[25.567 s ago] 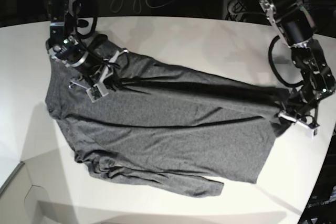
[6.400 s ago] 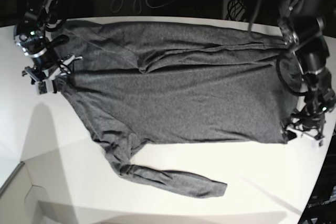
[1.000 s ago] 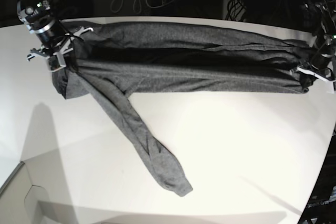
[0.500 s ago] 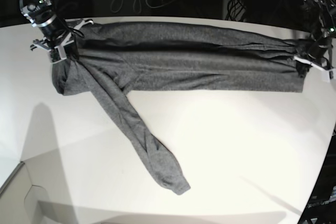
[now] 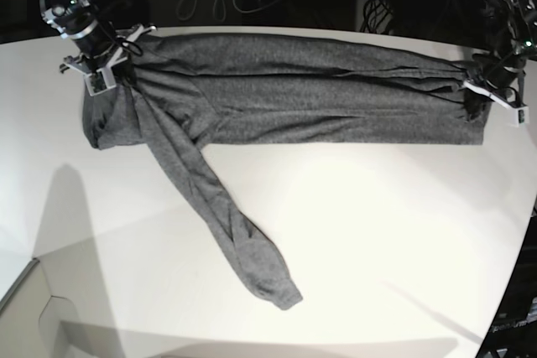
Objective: Layout the t-shirt on the table in an organized manner, then fold the t-shirt properly
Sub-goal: 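Lift the shirt hem with both grippers and fold it toward the collar, then release the right gripper and grasp the hanging sleeve cuff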
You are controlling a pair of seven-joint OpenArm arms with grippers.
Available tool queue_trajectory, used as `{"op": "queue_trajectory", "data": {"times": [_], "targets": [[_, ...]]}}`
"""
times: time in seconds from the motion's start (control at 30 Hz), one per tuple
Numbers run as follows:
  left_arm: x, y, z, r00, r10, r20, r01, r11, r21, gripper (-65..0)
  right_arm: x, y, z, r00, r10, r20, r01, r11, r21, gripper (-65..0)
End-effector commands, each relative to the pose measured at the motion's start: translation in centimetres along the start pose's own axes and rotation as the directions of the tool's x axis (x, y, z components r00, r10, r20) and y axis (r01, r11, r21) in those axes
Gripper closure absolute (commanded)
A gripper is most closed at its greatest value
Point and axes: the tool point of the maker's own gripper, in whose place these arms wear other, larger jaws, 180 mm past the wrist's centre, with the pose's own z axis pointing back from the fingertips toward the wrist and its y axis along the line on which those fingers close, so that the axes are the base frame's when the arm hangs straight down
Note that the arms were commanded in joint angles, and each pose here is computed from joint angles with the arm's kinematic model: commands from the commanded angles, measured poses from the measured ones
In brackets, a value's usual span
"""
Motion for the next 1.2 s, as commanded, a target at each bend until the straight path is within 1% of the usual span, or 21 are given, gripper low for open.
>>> {"op": "queue_trajectory", "data": {"times": [0.0, 0.07, 0.2, 0.27, 0.33, 0.43, 0.5, 0.63, 0.7, 0.77, 0.83, 0.9, 0.93, 1.03, 1.17], "targets": [[1.3, 0.2, 0.3, 0.999, -0.020, 0.033, 0.020, 1.000, -0.005, -0.5, 0.8, -0.7, 0.3, 0.999, 0.010, 0.032, -0.010, 1.000, -0.010, 0.0], [1.1, 0.1, 0.3, 0.999, -0.016, 0.029, 0.016, 1.000, -0.005, -0.5, 0.6, -0.9, 0.4, 1.000, 0.018, 0.023, -0.018, 1.000, -0.012, -1.0], [0.2, 0.2, 0.1, 1.000, 0.001, 0.012, -0.001, 1.000, -0.009, -0.8, 0.9, -1.0, 0.5, 0.999, 0.026, 0.030, -0.025, 1.000, -0.016, -12.1], [0.0, 0.2, 0.0, 1.000, 0.005, 0.008, -0.005, 1.000, -0.008, -4.0, 1.6, -1.3, 0.8, 0.998, 0.040, 0.045, -0.039, 0.999, -0.026, -16.7], [-0.1, 0.1, 0.0, 1.000, 0.011, 0.009, -0.011, 1.000, -0.010, -10.0, 2.6, -1.2, 1.4, 0.996, 0.062, 0.065, -0.060, 0.998, -0.033, -19.5], [-0.7, 0.1, 0.2, 1.000, 0.011, -0.004, -0.011, 1.000, -0.008, -20.3, 4.6, -1.2, 2.6, 0.989, 0.103, 0.110, -0.098, 0.994, -0.055, -20.6], [-0.5, 0.1, 0.2, 1.000, 0.008, 0.002, -0.008, 1.000, -0.009, -24.4, 5.7, -1.1, 3.1, 0.983, 0.126, 0.133, -0.118, 0.991, -0.065, -20.6], [-0.5, 0.1, 0.3, 1.000, 0.010, 0.003, -0.010, 1.000, -0.008, -24.8, 7.0, -0.9, 3.2, 0.978, 0.128, 0.167, -0.117, 0.990, -0.075, -20.7], [-0.5, 0.1, 0.2, 1.000, 0.015, 0.003, -0.015, 1.000, -0.010, -24.8, 8.5, -1.0, 2.8, 0.970, 0.137, 0.201, -0.123, 0.989, -0.083, -21.9], [-0.7, 0.2, 0.2, 1.000, 0.018, 0.000, -0.018, 1.000, -0.009, -24.8, 10.4, -1.0, 2.0, 0.960, 0.123, 0.250, -0.104, 0.991, -0.090, -27.7], [-0.7, 0.2, 0.2, 1.000, 0.013, -0.003, -0.013, 1.000, -0.006, -24.8, 12.9, -0.8, 1.2, 0.943, 0.126, 0.308, -0.100, 0.990, -0.097, -34.6], [-0.8, 0.2, 0.2, 1.000, 0.014, -0.003, -0.014, 1.000, -0.008, -24.8, 15.1, -0.6, 0.2, 0.932, 0.172, 0.319, -0.144, 0.984, -0.109, -39.3], [-0.8, 0.2, 0.2, 1.000, 0.017, -0.003, -0.017, 1.000, -0.008, -24.9, 16.2, -0.1, -0.8, 0.928, 0.194, 0.317, -0.169, 0.980, -0.107, -40.5], [-0.9, 0.1, 0.2, 1.000, 0.018, -0.003, -0.018, 1.000, -0.008, -25.0, 18.2, 0.4, -3.9, 0.932, 0.244, 0.268, -0.221, 0.969, -0.113, -39.8], [-0.9, 0.0, 0.2, 1.000, 0.026, 0.000, -0.026, 1.000, -0.014, -25.0, 20.3, 0.9, -8.4, 0.947, 0.232, 0.223, -0.216, 0.972, -0.096, -37.1]]}}
